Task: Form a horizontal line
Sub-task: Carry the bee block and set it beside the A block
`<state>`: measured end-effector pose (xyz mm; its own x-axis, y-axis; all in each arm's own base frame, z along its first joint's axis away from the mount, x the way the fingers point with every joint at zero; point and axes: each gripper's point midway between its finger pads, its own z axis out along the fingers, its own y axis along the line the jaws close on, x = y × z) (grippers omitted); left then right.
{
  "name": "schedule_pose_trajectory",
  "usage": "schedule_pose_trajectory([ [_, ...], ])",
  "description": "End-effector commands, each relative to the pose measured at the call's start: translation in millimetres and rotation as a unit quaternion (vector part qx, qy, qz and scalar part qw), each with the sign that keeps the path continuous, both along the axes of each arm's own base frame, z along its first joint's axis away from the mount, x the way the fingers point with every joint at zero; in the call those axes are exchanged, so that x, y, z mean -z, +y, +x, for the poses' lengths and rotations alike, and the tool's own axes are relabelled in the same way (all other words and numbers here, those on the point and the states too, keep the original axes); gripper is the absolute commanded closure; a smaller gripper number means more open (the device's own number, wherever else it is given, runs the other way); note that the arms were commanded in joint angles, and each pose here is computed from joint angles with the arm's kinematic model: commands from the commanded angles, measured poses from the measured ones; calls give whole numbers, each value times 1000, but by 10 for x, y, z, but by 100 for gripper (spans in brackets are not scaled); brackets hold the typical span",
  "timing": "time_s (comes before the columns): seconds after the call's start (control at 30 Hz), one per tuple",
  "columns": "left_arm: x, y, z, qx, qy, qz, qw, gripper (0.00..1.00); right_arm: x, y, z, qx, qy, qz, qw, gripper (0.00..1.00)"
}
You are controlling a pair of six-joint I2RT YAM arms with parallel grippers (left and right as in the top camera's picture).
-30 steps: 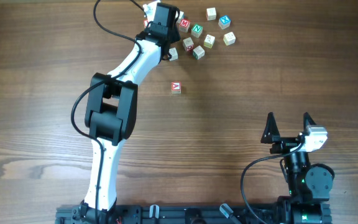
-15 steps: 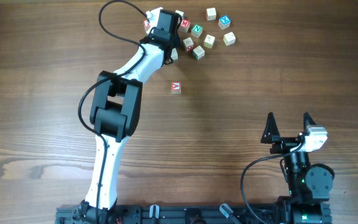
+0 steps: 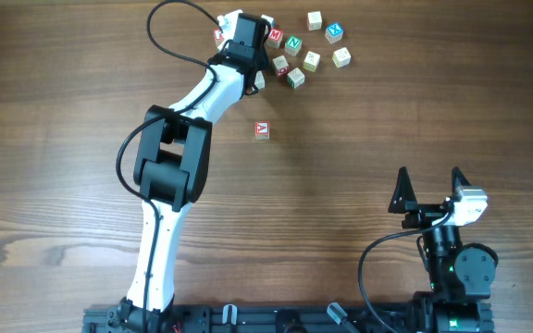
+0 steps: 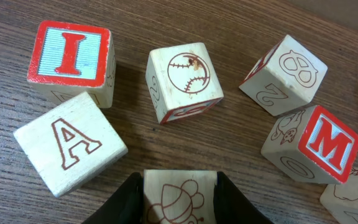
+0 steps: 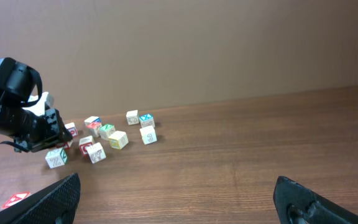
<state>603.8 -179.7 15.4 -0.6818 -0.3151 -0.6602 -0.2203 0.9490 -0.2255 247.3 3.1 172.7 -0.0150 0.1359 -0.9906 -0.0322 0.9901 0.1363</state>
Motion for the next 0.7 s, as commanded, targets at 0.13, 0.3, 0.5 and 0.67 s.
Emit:
schedule_pose_trajectory([
  [0.13, -533, 27, -15, 1, -23, -3, 1000, 70, -28, -9, -6, 1, -7, -3, 1000, 0],
  [0.3, -918, 13, -111, 10, -35, 15, 999, 72, -28, -9, -6, 1, -7, -3, 1000, 0],
  [0.5, -1062, -176, -446, 34, 2, 33, 999, 73, -28, -9, -6, 1, -7, -3, 1000, 0],
  [0.67, -904, -467, -784, 63, 51, 49, 995, 74, -28, -9, -6, 1, -7, -3, 1000, 0],
])
